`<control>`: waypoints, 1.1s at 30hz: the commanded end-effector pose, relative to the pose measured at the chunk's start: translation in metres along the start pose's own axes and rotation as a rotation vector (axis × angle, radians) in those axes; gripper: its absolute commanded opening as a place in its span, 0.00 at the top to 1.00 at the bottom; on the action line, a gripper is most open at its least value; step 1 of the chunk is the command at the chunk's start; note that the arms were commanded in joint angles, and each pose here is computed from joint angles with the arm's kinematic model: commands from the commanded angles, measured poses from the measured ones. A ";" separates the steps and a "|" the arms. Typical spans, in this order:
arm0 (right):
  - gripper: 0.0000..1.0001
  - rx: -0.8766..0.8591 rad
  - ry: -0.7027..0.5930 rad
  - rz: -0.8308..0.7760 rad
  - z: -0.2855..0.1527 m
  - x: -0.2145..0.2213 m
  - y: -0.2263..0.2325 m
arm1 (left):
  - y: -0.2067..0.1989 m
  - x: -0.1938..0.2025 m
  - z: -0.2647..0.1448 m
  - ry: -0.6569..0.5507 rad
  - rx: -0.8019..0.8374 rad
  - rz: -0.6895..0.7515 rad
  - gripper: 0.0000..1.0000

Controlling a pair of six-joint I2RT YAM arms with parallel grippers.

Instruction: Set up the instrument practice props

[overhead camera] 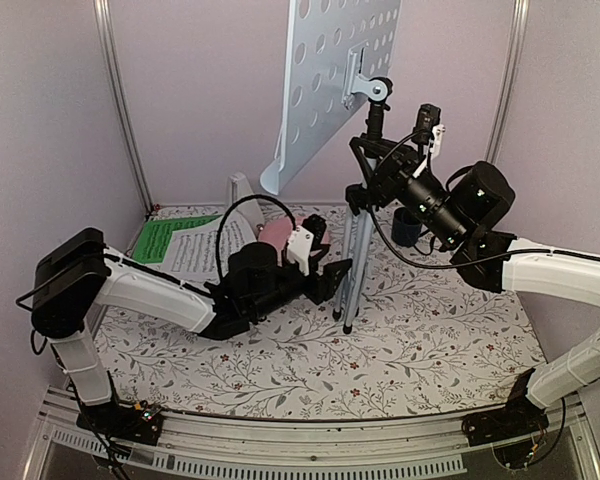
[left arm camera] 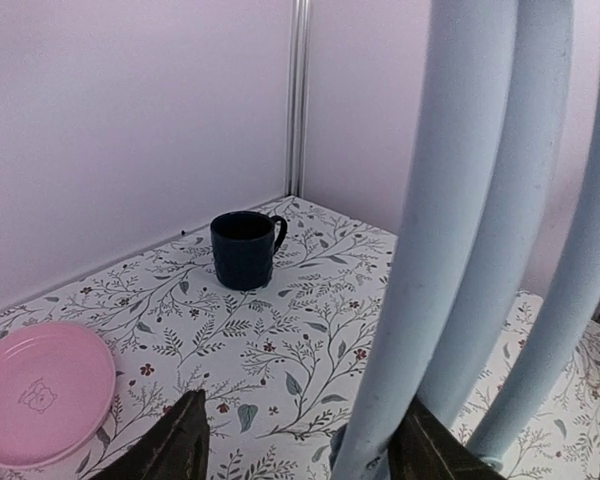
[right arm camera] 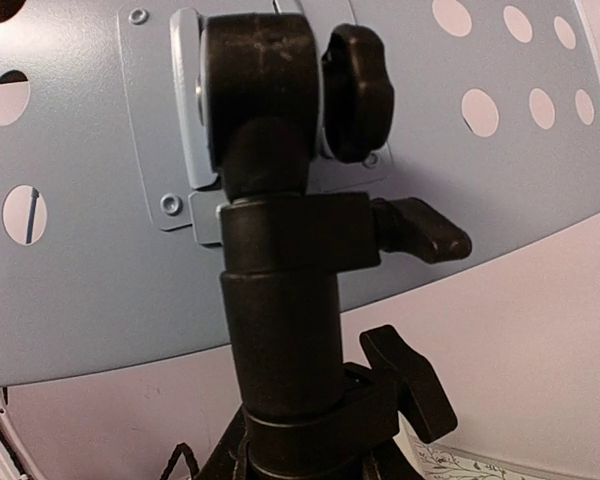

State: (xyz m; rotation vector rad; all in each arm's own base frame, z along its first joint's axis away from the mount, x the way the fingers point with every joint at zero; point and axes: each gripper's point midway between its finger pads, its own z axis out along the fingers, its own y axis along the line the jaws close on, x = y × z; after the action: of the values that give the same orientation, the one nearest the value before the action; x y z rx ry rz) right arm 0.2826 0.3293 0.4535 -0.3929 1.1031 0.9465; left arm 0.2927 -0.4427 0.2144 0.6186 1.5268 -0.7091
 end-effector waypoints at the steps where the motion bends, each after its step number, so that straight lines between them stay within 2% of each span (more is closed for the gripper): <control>1: 1.00 -0.081 -0.390 0.056 -0.027 -0.125 0.024 | 0.018 0.009 0.011 0.046 -0.131 0.060 0.39; 7: 1.00 -0.074 -0.361 0.099 -0.023 -0.116 0.021 | 0.022 0.006 0.023 0.066 -0.172 0.212 0.36; 18: 1.00 -0.047 -0.340 0.075 -0.020 -0.122 0.019 | 0.021 0.024 0.019 0.113 -0.140 0.428 0.63; 26: 1.00 -0.022 -0.324 0.018 -0.013 -0.134 0.018 | 0.029 0.049 0.006 0.185 -0.100 0.580 0.87; 33: 1.00 -0.015 -0.321 -0.014 -0.008 -0.146 0.015 | 0.035 0.069 -0.001 0.239 -0.074 0.689 0.95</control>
State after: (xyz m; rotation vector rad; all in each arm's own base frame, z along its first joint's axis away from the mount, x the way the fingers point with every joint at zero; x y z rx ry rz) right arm 0.3057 0.3306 0.4223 -0.4064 1.2882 0.8477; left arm 0.3223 -0.4254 0.1739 0.9023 1.4563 -0.1904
